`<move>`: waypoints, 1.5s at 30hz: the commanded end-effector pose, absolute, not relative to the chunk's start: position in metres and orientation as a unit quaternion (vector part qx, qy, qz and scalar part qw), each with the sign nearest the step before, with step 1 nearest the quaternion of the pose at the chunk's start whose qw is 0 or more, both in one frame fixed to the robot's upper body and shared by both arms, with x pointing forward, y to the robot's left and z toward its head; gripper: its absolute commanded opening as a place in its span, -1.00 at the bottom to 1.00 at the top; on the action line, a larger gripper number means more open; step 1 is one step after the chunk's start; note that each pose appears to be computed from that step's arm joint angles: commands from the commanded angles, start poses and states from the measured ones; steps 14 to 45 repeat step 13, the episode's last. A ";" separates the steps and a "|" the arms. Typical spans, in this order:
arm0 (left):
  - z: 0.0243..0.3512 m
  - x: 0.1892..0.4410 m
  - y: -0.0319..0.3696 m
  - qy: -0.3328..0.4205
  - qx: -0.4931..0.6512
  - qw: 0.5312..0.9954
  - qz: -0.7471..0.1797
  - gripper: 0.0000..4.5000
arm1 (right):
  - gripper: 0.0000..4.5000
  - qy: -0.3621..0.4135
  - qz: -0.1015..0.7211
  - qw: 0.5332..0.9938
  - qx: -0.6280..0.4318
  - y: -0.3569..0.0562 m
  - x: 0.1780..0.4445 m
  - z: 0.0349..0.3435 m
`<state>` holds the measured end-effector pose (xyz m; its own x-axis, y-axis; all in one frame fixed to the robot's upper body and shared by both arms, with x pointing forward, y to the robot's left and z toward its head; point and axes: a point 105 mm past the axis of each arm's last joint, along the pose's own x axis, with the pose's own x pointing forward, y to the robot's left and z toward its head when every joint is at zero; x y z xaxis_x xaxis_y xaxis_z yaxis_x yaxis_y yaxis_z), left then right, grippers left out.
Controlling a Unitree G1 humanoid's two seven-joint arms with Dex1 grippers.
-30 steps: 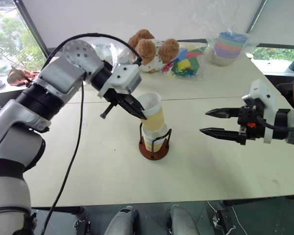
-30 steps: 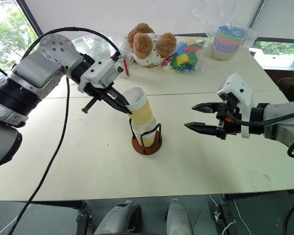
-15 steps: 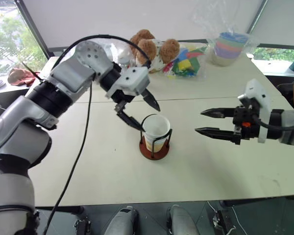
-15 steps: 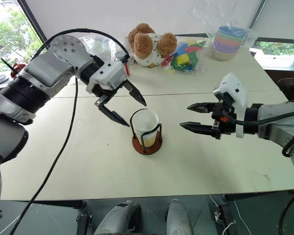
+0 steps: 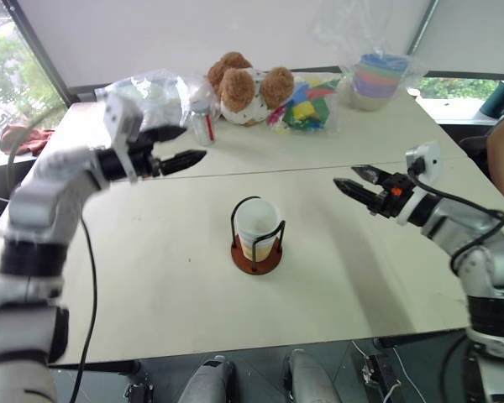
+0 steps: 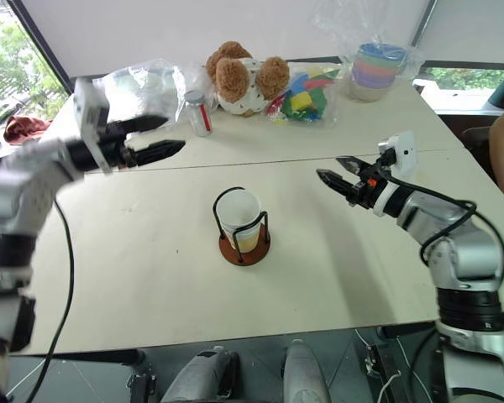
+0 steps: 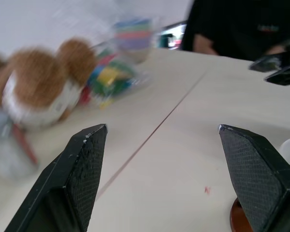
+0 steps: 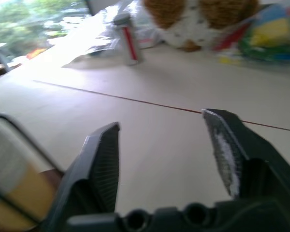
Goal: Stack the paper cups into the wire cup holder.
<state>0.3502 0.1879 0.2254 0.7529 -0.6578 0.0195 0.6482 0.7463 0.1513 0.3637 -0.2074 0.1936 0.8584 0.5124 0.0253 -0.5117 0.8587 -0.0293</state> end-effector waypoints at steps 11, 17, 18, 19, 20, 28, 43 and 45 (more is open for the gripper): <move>0.163 0.301 0.237 -0.069 -0.021 0.997 -0.026 0.68 | 0.32 -0.078 0.090 0.993 -0.023 -0.248 0.400 0.169; 0.151 0.298 0.236 -0.063 -0.038 0.997 -0.015 0.68 | 0.32 -0.076 0.079 0.993 -0.032 -0.250 0.401 0.164; 0.151 0.298 0.236 -0.063 -0.038 0.997 -0.015 0.68 | 0.32 -0.076 0.079 0.993 -0.032 -0.250 0.401 0.164; 0.151 0.298 0.236 -0.063 -0.038 0.997 -0.015 0.68 | 0.32 -0.076 0.079 0.993 -0.032 -0.250 0.401 0.164; 0.151 0.298 0.236 -0.063 -0.038 0.997 -0.015 0.68 | 0.32 -0.076 0.079 0.993 -0.032 -0.250 0.401 0.164; 0.151 0.298 0.236 -0.063 -0.038 0.997 -0.015 0.68 | 0.32 -0.076 0.079 0.993 -0.032 -0.250 0.401 0.164; 0.151 0.298 0.236 -0.063 -0.038 0.997 -0.015 0.68 | 0.32 -0.076 0.079 0.993 -0.032 -0.250 0.401 0.164; 0.151 0.298 0.236 -0.063 -0.038 0.997 -0.015 0.68 | 0.32 -0.076 0.079 0.993 -0.032 -0.250 0.401 0.164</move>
